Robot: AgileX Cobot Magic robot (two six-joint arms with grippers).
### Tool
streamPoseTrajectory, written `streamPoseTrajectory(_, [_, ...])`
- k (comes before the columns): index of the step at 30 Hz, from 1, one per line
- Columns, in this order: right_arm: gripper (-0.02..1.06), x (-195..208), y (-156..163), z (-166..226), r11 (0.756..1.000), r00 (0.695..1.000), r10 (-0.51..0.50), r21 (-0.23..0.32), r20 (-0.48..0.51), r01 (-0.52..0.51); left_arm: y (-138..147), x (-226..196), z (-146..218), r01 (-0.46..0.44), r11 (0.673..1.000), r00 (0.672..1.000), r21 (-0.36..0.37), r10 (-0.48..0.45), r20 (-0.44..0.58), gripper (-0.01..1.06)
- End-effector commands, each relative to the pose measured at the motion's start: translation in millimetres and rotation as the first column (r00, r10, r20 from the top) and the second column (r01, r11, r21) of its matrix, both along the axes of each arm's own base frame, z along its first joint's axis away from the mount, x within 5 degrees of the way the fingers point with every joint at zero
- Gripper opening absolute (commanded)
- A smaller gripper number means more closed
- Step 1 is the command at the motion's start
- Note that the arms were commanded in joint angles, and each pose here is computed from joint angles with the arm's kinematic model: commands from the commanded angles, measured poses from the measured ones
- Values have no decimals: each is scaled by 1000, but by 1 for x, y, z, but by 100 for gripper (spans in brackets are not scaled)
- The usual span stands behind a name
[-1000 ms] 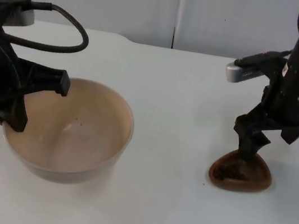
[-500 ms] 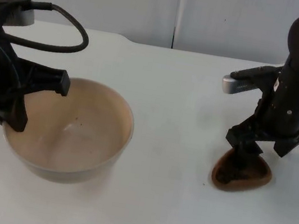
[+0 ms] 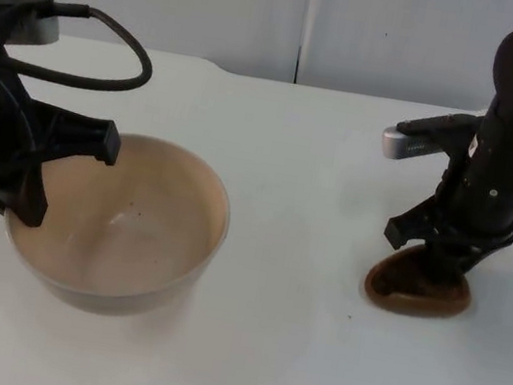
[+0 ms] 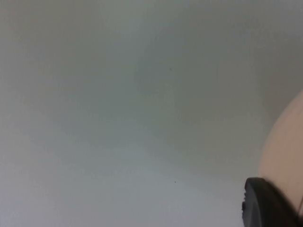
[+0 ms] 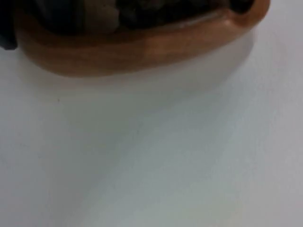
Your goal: Pick up the bowl with the left hand and pour the coffee beans from the cup into the bowl with the right hand.
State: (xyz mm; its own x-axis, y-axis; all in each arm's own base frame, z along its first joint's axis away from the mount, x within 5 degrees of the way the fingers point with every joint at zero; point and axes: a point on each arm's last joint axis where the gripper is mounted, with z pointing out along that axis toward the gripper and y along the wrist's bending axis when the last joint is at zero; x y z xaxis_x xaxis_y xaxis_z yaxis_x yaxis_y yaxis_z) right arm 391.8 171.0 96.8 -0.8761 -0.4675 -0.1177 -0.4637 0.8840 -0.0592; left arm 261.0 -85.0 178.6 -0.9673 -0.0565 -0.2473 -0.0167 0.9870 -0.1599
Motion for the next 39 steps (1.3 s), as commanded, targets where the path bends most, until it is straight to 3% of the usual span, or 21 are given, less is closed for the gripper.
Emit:
streamPoseTrajectory(1, [11,1,-2,0,1000,1000,-7,3,7,7,0,2,3,-15,1000,1000,-16,16,21,0])
streamPoseTrajectory(5, [0,1,-2,0,1000,1000,-7,3,7,7,0,2,3,-15,1000,1000,-16,16,21,0])
streamPoseTrajectory(26, [0,2,-2,7,1000,999,27,-4,21,-27,0,2,3,-18,1000,1000,-20,19,24,0])
streamPoseTrajectory(39, [0,-2,-4,6,1000,1000,21,-18,-20,-22,-1,2,3,-21,1000,1000,-23,21,23,0])
